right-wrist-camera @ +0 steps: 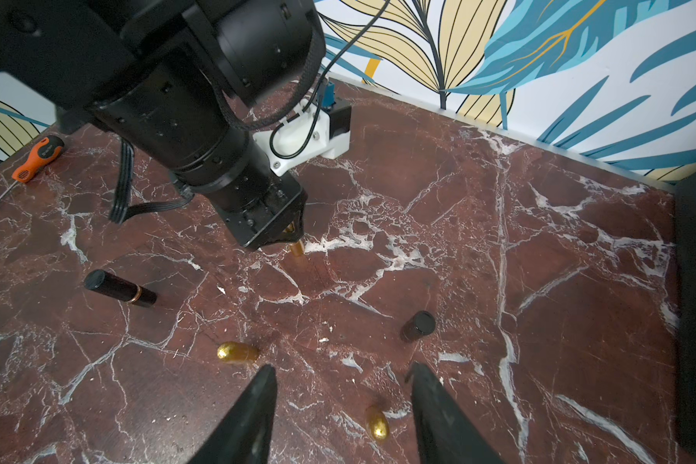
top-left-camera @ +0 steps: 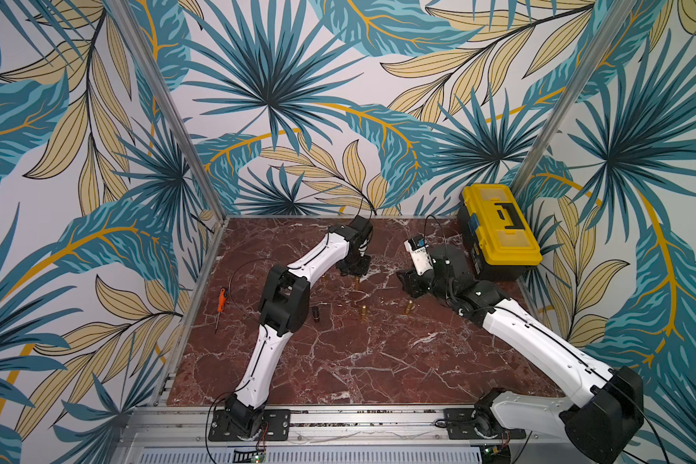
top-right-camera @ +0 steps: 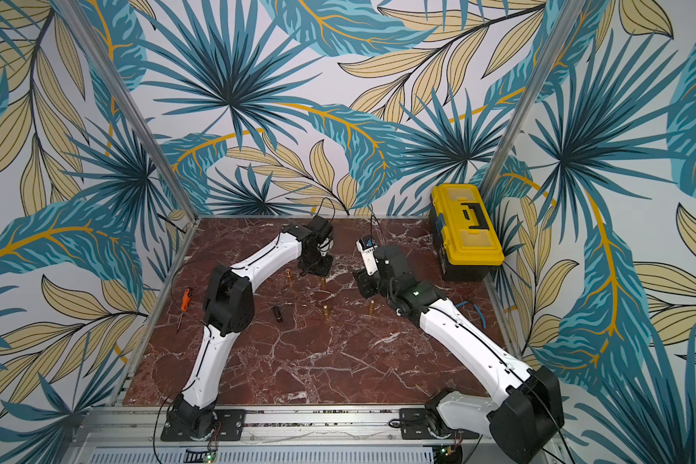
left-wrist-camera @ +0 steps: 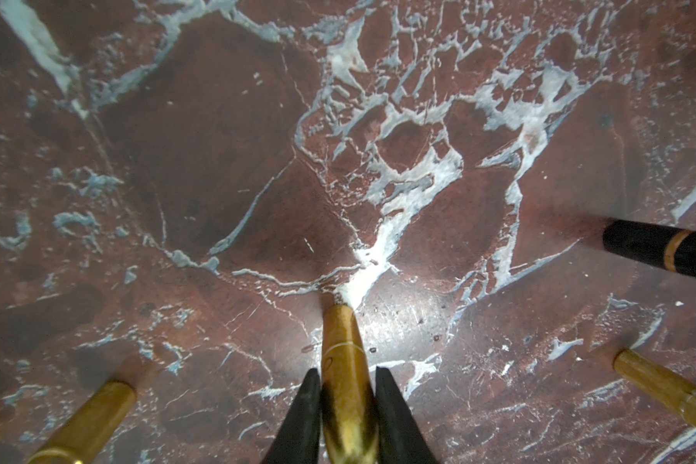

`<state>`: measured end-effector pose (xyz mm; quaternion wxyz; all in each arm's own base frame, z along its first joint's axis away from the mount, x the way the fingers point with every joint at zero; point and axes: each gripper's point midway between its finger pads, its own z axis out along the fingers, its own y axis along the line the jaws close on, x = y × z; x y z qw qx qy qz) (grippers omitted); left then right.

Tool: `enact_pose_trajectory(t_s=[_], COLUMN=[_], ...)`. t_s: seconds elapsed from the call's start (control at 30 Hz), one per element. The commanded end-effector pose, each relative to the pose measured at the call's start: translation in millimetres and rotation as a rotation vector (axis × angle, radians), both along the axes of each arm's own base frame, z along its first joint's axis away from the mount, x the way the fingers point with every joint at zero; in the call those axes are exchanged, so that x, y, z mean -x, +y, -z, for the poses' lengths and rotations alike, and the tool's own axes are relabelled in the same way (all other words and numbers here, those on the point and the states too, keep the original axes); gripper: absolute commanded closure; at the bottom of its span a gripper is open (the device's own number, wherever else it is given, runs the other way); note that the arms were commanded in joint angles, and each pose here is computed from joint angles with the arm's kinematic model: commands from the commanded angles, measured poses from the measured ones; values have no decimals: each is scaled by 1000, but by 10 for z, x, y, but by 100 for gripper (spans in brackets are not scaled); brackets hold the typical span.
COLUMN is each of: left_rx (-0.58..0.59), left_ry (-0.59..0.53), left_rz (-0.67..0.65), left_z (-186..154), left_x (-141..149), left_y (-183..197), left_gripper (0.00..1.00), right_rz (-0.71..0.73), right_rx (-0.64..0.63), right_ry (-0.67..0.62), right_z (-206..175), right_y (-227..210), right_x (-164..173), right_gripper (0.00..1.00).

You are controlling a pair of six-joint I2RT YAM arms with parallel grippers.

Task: Open the lipstick cap
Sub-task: Pick up the lipstick at the center of the board.

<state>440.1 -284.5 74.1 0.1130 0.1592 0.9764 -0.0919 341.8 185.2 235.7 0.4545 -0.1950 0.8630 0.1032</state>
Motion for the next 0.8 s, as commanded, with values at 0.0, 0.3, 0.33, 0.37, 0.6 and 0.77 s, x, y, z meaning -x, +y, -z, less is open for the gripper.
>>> enact_pose_trajectory(t_s=[0.0,0.3,0.33,0.37,0.6,0.77], left_rx=[-41,-48,-44,-41,30,81], left_ry=[20,15,11,8,-31,-63], left_rz=[4,-2,-2,-3,-14,-12], left_z=[131,105,79,52,-304,-590], left_x=[26,29,28,26,24,54], left_y=[69,108,104,110,75,58], left_gripper=[78,84,84,85,89,88], right_rz=[-7,-10,-10,-11,-18,-24], right_rx=[6,3,0,1,-5,-12], right_ry=[15,21,21,22,20,10], right_z=[90,104,101,106,81,32], right_y=[12,38,41,43,71,88], right_x=[-4,-33,-33,-37,-56,-63], right_gripper=[45,45,45,45,45,45])
